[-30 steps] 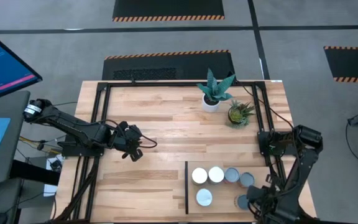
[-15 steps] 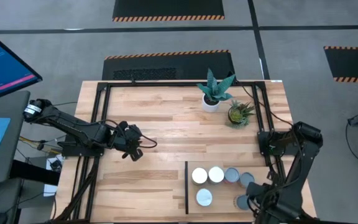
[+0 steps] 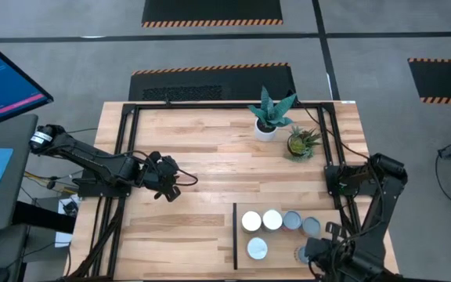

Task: Pick and place cans onto a shelf
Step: Put the canned pineapple rings on the shelf

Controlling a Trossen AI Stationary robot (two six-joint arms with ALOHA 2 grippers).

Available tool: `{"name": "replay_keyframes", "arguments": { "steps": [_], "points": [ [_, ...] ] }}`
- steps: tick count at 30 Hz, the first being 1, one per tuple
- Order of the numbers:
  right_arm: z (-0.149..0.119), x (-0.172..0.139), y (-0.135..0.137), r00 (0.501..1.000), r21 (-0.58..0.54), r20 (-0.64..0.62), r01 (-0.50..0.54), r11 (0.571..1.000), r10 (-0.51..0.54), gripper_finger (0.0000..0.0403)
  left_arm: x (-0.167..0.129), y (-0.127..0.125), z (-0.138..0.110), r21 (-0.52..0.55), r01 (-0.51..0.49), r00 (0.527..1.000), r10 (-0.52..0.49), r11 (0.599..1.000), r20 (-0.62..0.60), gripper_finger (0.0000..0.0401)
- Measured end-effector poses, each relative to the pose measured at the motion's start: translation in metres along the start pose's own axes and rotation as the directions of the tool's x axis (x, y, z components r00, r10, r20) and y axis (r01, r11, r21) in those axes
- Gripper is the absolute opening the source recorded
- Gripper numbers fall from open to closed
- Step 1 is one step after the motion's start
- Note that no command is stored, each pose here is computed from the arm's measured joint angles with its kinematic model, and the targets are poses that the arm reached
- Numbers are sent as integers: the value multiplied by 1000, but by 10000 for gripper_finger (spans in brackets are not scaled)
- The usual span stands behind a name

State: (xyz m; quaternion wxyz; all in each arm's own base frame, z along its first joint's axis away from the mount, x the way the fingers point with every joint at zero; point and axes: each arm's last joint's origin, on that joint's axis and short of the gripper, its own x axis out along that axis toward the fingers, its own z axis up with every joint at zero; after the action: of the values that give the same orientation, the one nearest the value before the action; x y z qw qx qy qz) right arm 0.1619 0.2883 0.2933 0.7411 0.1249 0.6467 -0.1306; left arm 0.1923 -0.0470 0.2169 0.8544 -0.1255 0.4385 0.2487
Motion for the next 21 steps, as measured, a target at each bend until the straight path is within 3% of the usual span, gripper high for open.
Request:
{"name": "replay_keyframes", "arguments": {
  "steps": [4, 11, 17, 21],
  "points": [
    [-6, -1, -9, 995, -129, -8, 95, 987, -97, 92, 0, 0, 0, 0, 0, 1000, 0, 1000, 0, 61],
    [-26, 16, -16, 981, -402, -17, 171, 900, -194, 92, 0, 0, 0, 1, -15, 1000, 15, 1000, 15, 61],
    [-27, 33, -21, 971, -447, 10, 216, 868, -237, 92, 0, 0, 0, -17, -13, 1000, 13, 1000, 13, 61],
    [-35, 49, -17, 982, -463, 8, 171, 870, -189, 92, 0, 0, 0, -24, -13, 1000, 13, 1000, 13, 61]
  ]
}}
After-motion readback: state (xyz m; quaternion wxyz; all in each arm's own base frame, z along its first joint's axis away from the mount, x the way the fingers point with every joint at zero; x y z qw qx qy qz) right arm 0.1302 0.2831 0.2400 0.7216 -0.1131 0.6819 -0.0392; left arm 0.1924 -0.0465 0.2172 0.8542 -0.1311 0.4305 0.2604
